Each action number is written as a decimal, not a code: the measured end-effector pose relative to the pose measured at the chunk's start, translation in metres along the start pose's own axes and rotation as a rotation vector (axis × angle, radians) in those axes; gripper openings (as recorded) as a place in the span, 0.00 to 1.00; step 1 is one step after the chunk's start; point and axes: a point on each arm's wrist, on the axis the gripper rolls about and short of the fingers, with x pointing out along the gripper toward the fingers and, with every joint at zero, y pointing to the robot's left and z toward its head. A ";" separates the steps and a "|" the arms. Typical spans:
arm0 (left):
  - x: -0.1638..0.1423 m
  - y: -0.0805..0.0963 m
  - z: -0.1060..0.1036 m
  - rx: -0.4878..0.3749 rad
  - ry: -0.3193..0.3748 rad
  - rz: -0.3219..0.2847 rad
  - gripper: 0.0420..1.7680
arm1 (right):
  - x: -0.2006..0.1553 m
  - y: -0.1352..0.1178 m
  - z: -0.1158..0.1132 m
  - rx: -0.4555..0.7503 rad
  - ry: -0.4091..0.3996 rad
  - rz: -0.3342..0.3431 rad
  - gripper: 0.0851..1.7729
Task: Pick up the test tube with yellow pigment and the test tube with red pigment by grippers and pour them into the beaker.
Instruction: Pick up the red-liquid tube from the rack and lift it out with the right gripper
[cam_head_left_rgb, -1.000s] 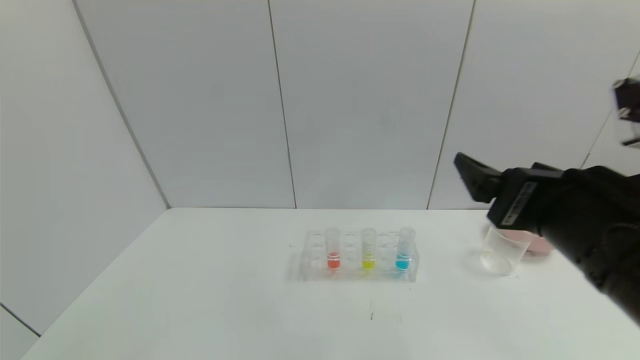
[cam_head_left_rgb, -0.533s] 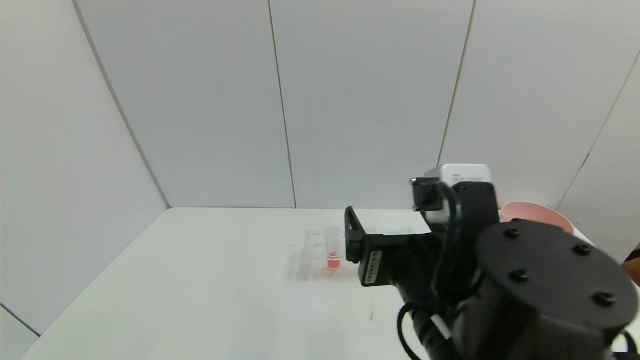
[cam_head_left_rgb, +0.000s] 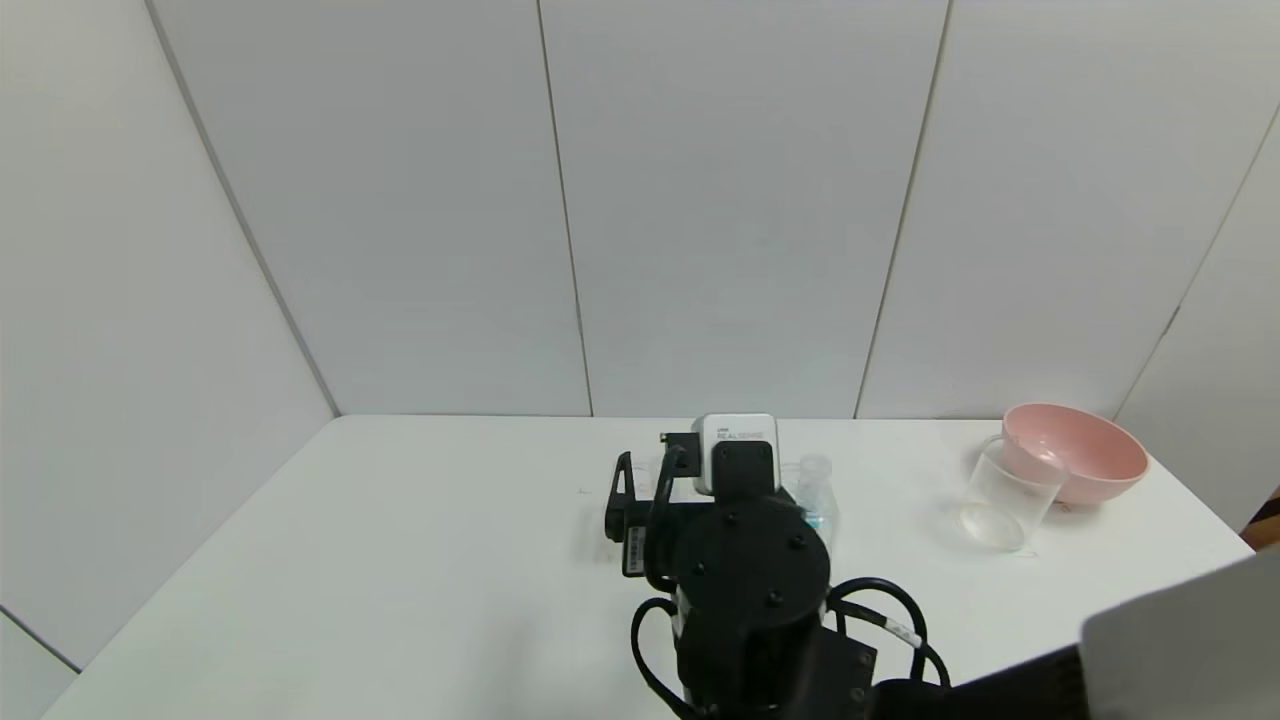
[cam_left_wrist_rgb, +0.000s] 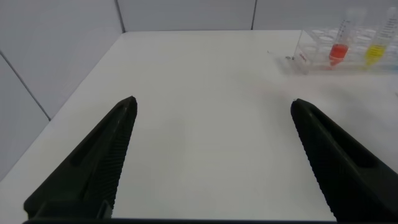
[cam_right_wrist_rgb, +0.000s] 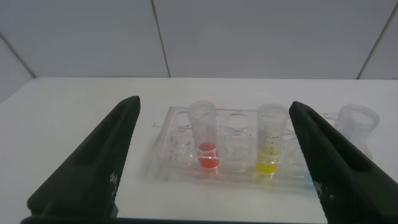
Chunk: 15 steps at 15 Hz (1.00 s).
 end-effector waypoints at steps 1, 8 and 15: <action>0.000 0.000 0.000 0.000 0.000 0.000 1.00 | 0.008 0.002 -0.007 -0.005 0.003 -0.011 0.96; 0.000 0.000 0.000 0.000 0.000 0.000 1.00 | 0.048 0.006 -0.051 -0.037 0.026 -0.062 0.96; 0.000 0.000 0.000 0.000 0.000 0.000 1.00 | 0.073 0.002 -0.071 -0.047 0.041 -0.059 0.96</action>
